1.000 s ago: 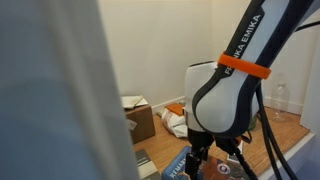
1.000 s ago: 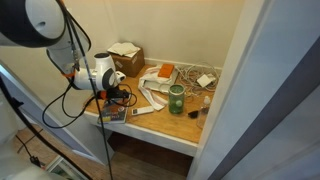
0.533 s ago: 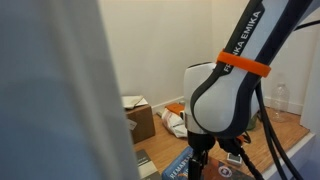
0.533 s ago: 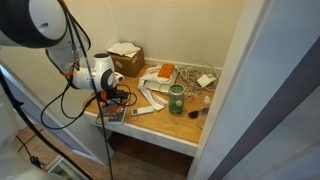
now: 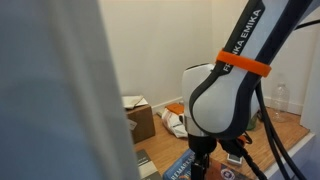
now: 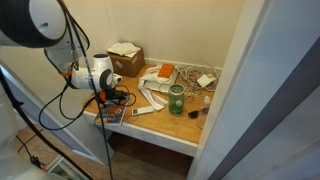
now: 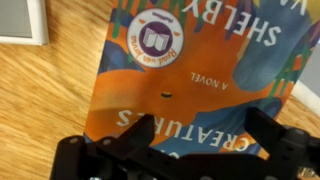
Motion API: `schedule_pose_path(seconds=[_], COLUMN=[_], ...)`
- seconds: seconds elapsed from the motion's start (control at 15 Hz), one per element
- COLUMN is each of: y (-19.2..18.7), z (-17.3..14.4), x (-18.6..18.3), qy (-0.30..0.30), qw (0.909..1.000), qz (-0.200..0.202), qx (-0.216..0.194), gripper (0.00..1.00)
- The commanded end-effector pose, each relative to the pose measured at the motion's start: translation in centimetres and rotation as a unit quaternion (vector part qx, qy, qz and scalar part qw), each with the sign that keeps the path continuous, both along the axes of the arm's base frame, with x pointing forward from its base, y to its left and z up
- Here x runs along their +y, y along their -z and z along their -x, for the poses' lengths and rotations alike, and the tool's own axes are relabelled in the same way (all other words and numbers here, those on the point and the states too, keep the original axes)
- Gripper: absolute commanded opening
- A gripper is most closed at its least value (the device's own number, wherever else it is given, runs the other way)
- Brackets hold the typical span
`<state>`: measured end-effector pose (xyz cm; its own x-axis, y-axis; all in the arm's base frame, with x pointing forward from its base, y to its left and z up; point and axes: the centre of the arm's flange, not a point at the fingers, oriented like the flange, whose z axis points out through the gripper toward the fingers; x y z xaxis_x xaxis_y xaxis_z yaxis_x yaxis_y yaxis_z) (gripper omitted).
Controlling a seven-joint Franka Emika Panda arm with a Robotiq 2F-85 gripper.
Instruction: Move the blue book towards the edge
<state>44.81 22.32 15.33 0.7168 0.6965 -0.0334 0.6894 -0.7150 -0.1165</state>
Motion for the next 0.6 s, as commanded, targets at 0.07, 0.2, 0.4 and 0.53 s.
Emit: schedule_pose_path(seconds=[0.07,0.2,0.4,0.53], y=[0.1,-0.1,-1.3,-3.7], z=[1.1,1.1,0.5,-0.2], x=[-0.9,-1.1,-1.0,-0.9], qy=[-0.012,-0.013,-0.012,-0.005], qw=[0.9996,0.9994,0.9995,0.9997], qz=[0.015,0.022,0.026,0.022], qx=[0.02,0.023,0.012,-0.011], gripper=[1.0,1.0,1.0,1.0])
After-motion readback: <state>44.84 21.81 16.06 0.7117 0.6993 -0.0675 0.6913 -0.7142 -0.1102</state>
